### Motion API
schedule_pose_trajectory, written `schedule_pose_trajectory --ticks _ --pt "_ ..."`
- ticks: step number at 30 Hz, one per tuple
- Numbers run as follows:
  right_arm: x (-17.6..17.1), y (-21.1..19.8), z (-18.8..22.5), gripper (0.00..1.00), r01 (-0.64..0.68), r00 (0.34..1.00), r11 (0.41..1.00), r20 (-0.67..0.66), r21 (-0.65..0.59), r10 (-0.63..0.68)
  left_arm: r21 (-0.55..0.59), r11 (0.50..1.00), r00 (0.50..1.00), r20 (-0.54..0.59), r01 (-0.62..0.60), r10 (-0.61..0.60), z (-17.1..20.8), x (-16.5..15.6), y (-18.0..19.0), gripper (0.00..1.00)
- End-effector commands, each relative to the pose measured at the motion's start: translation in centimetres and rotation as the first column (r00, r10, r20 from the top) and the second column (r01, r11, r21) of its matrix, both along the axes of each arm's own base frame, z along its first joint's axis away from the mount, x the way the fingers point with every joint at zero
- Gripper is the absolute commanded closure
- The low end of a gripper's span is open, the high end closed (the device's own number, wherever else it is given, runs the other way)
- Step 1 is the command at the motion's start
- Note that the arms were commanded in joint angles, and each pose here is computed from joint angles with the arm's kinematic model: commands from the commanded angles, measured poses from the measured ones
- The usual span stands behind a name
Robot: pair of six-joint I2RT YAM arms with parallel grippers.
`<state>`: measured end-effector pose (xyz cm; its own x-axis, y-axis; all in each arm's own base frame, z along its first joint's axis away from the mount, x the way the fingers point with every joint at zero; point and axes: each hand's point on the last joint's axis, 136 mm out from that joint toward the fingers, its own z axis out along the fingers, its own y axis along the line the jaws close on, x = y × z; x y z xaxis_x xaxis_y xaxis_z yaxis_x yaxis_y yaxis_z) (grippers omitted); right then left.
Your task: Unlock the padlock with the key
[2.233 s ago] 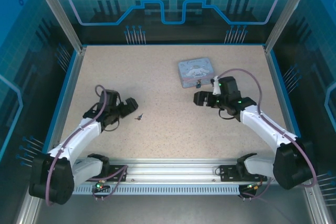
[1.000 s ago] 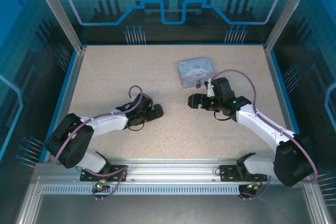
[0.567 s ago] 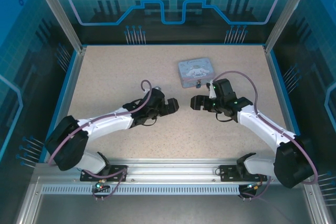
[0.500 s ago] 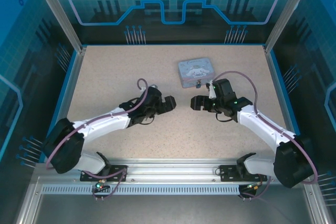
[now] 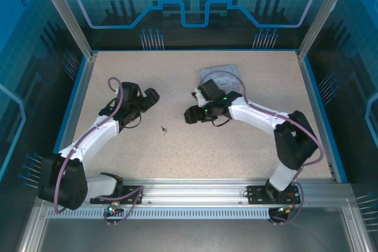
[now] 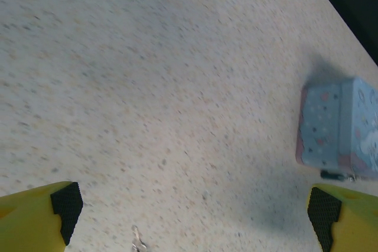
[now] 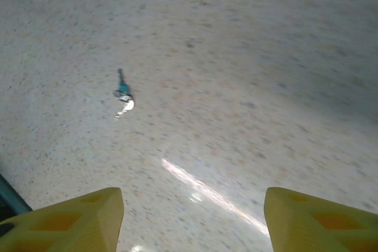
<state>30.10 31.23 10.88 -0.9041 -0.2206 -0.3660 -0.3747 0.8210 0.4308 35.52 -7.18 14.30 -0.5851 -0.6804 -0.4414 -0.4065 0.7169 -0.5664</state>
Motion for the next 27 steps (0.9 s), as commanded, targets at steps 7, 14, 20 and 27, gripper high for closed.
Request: schedule_pose_trajectory --ticks 7,14,20,27 --pt "-2.2 6.4 -3.3 0.46 -0.213 0.977 0.944 -0.040 -0.253 0.209 -0.153 0.988 0.997 -0.068 -0.032 0.022 -2.3 0.9 3.2 0.01" --pt "-2.2 9.2 -5.4 0.47 -0.257 0.965 0.899 -0.053 -0.356 0.255 -0.221 0.969 0.991 -0.098 -0.112 0.092 -3.4 1.1 5.3 0.01" --pt "-1.6 10.3 -6.5 0.51 -0.237 0.970 0.884 -0.052 -0.402 0.236 -0.266 0.954 0.989 -0.092 -0.138 0.117 -3.3 1.4 6.3 0.01" --pt "-1.1 11.3 -8.6 0.56 -0.229 0.973 0.877 -0.069 -0.423 0.221 -0.303 0.941 0.987 -0.092 -0.151 0.129 -3.3 1.7 6.9 0.01"
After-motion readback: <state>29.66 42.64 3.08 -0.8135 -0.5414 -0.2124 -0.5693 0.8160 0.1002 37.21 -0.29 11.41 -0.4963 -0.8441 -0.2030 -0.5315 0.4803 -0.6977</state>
